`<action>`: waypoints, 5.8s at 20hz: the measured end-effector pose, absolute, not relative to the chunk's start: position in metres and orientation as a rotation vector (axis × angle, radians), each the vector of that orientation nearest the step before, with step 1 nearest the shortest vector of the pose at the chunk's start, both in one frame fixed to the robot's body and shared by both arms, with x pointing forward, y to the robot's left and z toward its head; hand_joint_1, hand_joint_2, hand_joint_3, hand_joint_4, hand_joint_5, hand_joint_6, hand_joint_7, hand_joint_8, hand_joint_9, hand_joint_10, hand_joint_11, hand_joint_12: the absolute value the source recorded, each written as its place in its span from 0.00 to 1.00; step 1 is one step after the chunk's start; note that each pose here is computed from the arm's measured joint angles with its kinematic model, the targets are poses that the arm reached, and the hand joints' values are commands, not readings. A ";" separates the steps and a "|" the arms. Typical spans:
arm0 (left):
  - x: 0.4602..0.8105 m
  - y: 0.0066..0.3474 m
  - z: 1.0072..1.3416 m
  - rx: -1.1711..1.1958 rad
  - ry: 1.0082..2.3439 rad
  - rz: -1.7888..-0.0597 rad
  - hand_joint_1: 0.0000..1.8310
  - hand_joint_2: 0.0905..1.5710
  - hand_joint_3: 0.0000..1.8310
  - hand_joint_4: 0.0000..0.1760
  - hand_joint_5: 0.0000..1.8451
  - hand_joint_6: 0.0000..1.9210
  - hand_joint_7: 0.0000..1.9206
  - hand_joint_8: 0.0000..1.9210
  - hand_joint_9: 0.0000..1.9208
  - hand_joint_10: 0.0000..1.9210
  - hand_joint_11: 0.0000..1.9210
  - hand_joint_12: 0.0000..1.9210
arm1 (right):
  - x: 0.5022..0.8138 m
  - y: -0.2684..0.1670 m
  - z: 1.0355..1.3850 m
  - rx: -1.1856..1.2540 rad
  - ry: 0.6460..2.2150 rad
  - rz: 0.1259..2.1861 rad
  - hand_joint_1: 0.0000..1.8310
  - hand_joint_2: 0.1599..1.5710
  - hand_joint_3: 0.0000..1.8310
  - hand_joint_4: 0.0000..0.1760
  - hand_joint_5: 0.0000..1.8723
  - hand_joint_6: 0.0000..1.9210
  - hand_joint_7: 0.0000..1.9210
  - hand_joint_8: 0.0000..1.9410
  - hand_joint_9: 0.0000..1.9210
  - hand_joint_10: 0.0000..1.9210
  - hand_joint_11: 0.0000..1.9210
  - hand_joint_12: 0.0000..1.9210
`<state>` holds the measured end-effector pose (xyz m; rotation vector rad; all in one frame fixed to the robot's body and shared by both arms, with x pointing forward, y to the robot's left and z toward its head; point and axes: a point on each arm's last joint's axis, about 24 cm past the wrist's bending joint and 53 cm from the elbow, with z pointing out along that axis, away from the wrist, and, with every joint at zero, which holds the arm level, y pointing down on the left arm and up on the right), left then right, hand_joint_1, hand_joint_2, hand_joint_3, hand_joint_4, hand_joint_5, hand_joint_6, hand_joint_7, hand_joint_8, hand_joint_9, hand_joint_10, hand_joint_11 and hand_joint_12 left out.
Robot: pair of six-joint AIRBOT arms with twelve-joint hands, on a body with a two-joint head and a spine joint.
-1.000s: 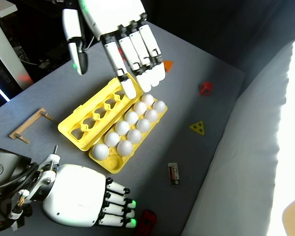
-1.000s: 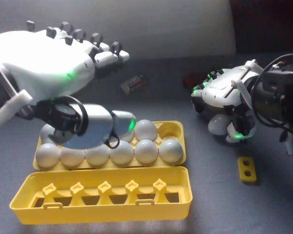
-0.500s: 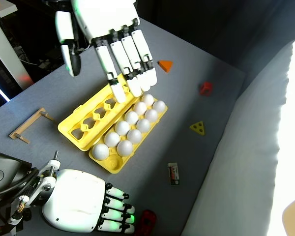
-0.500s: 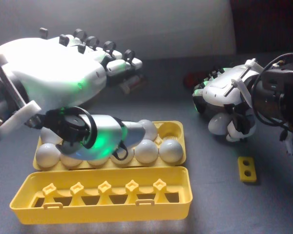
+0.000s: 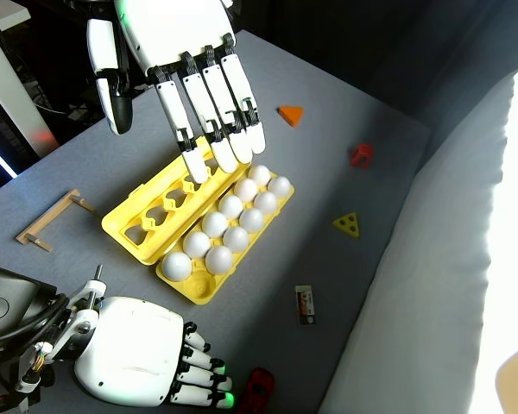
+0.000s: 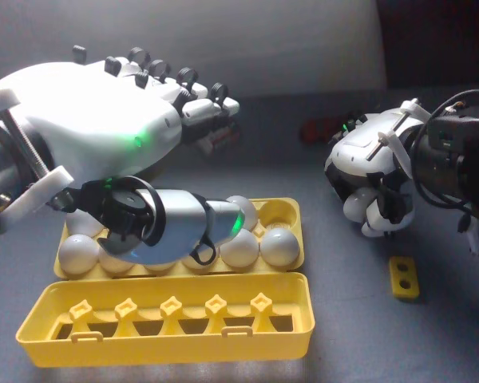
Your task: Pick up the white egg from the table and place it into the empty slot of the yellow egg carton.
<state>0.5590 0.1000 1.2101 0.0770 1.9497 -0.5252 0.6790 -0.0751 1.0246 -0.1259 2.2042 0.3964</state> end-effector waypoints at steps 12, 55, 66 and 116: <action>0.560 0.098 1.214 0.075 1.943 -0.536 0.02 0.79 0.00 0.29 0.03 0.00 0.03 0.00 0.05 0.00 0.00 0.23 | 0.681 -0.062 1.063 0.028 2.172 0.723 0.58 0.75 0.00 0.00 0.43 0.68 0.24 0.00 0.01 0.17 0.00 0.37; 0.551 0.086 1.212 0.101 1.969 -0.568 0.03 0.79 0.00 0.21 0.04 0.00 0.05 0.00 0.05 0.00 0.00 0.23 | 0.686 -0.014 1.068 0.452 2.008 1.642 0.59 0.75 0.00 0.00 0.42 0.68 0.27 0.01 0.00 0.29 0.00 0.43; 0.554 0.087 1.216 0.094 1.961 -0.570 0.04 0.79 0.00 0.20 0.04 0.00 0.05 0.00 0.06 0.00 0.00 0.24 | 0.686 -0.015 1.063 0.512 1.991 1.658 0.59 0.74 0.00 0.00 0.43 0.67 0.28 0.01 0.01 0.31 0.00 0.54; 0.556 0.087 1.218 0.084 1.958 -0.576 0.04 0.79 0.00 0.20 0.04 0.00 0.05 0.00 0.06 0.00 0.00 0.26 | 0.681 -0.014 1.054 0.395 1.972 1.631 0.51 0.63 0.00 0.00 0.25 0.33 0.25 0.00 0.04 0.26 0.00 0.57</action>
